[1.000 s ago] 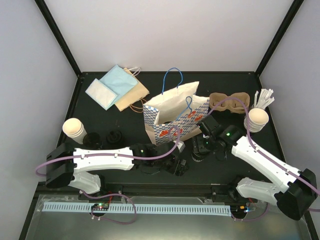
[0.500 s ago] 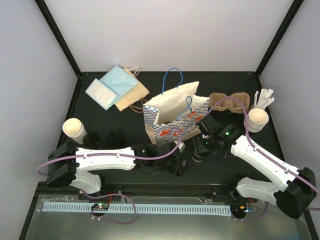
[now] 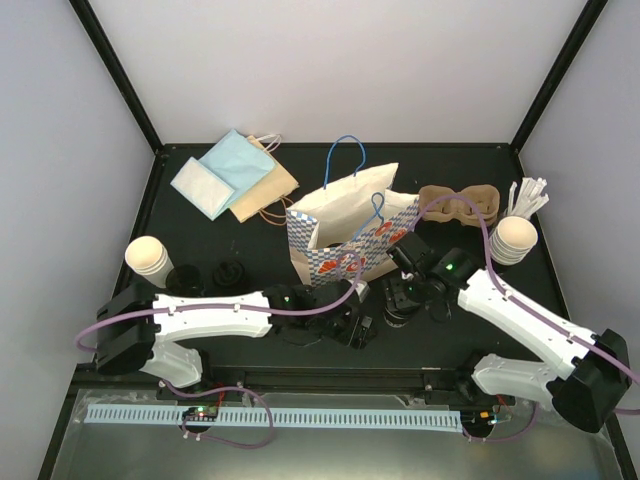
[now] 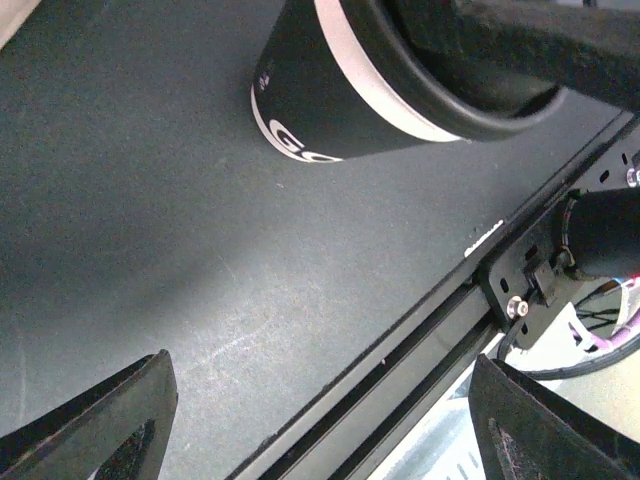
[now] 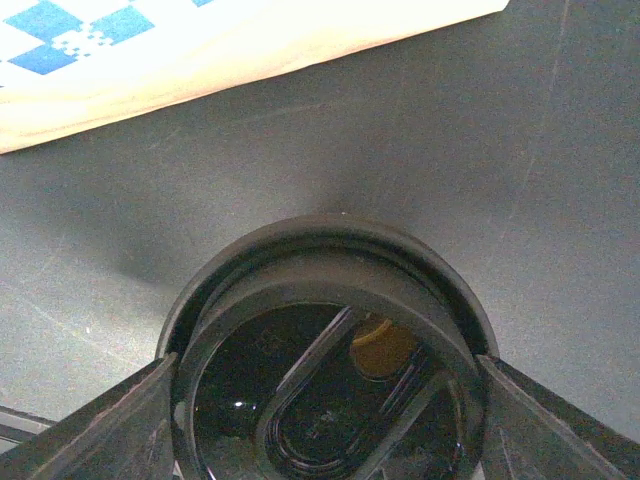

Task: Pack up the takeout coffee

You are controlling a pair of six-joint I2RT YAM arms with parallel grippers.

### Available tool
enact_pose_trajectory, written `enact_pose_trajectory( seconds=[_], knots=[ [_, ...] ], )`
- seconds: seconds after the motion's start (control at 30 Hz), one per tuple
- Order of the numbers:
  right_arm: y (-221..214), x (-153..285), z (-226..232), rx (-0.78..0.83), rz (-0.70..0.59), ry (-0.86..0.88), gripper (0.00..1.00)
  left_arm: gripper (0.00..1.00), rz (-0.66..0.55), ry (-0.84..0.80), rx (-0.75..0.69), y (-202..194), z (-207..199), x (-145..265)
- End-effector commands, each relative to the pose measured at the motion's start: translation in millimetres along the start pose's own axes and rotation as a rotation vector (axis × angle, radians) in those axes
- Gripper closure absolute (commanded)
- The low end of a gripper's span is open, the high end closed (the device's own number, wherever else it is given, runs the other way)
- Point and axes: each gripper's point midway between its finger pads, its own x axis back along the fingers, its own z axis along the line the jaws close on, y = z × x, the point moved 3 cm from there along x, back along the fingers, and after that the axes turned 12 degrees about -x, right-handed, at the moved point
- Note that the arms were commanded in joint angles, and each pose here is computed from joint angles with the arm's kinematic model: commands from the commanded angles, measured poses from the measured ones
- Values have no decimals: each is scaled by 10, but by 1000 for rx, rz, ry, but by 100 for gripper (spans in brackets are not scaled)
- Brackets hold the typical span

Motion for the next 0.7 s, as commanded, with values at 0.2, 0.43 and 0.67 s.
enact_pose_trajectory(
  seconds=[0.2,0.43,0.67],
  knots=[
    [-125,-91,-44,-5,58,-35,24,18,-65,-47,19,317,-20,-54],
    [-216,-53,-48,-36,54,11,26,24,-70,-52,10,394,-6,-134],
    [-290,-63,-15,-55,66,59,26,26,-75,-57,12,412,-4,-178]
  ],
)
